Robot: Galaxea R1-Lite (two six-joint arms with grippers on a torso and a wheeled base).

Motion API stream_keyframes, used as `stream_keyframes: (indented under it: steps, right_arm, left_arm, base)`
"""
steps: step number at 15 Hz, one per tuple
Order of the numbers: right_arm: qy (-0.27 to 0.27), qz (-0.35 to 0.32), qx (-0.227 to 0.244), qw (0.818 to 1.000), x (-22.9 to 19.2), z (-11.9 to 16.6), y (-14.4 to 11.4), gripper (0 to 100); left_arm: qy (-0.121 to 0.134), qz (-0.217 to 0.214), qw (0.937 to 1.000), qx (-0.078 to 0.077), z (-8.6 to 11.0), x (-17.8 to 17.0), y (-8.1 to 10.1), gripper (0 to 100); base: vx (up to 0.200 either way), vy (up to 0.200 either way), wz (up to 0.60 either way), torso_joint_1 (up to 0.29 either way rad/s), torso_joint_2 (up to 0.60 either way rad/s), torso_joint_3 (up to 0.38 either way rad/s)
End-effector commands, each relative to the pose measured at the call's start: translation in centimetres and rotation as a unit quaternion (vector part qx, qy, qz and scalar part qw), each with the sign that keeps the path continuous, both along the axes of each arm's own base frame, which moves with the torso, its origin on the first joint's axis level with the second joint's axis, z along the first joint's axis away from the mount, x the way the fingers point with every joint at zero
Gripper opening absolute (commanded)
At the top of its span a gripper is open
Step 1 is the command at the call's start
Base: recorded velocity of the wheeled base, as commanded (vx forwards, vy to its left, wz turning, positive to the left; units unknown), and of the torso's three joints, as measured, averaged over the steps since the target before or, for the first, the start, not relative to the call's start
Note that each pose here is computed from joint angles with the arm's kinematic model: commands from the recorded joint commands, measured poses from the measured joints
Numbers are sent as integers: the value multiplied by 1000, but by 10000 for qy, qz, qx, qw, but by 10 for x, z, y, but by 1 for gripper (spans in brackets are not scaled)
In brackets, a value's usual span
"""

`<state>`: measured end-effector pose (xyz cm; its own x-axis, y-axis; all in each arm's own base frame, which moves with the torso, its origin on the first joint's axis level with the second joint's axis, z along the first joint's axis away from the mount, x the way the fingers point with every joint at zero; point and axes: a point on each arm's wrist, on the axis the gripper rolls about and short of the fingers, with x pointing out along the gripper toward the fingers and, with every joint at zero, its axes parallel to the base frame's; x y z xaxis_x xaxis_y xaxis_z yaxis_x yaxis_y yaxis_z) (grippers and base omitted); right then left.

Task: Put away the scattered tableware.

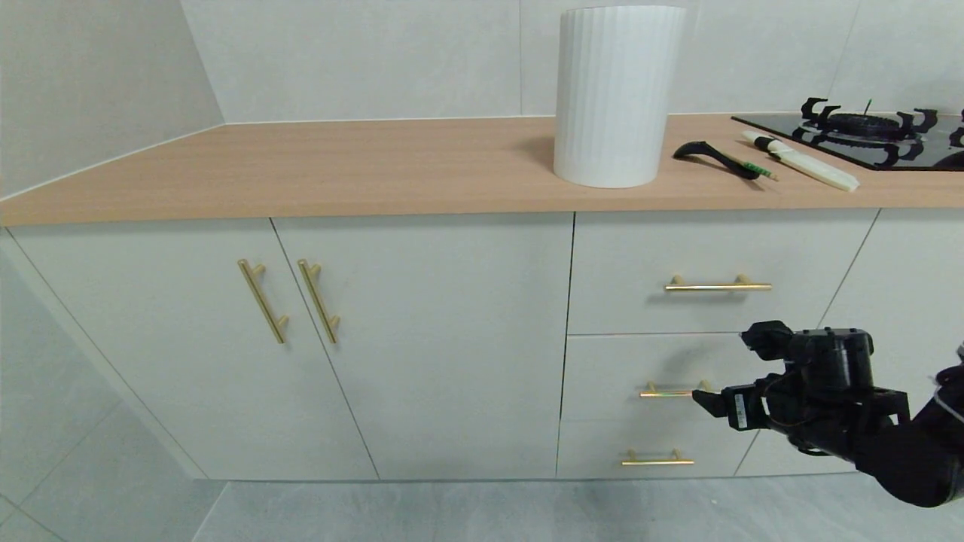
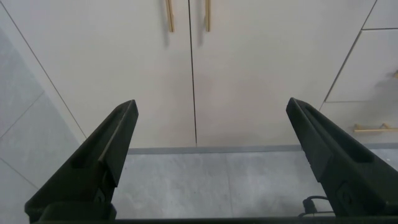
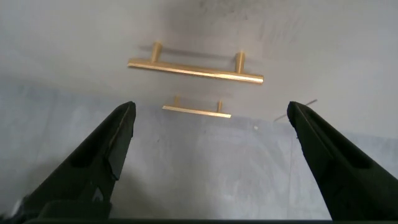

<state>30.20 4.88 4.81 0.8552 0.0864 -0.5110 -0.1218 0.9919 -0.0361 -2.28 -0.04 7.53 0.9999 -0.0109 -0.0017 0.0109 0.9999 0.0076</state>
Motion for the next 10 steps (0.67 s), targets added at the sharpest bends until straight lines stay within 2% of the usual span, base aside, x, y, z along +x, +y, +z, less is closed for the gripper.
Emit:
stream_keyframes:
  steps: [1, 3, 10]
  right_arm:
    - [250, -108, -54, 9996, 7, -33, 2, 100]
    - [91, -366, 27, 9993, 14, -41, 2, 100]
    - [-146, -597, 127, 9980, 34, -63, 5, 100]
  left_arm:
    - [7, 1, 10000, 0, 0, 0, 0, 100]
    - [7, 1, 10000, 0, 0, 0, 0, 100]
    - [7, 1, 10000, 0, 0, 0, 0, 100]
  base:
    - [0, 0, 0, 0, 0, 0]
    - [0, 0, 0, 0, 0, 0]
    - [0, 0, 0, 0, 0, 0]
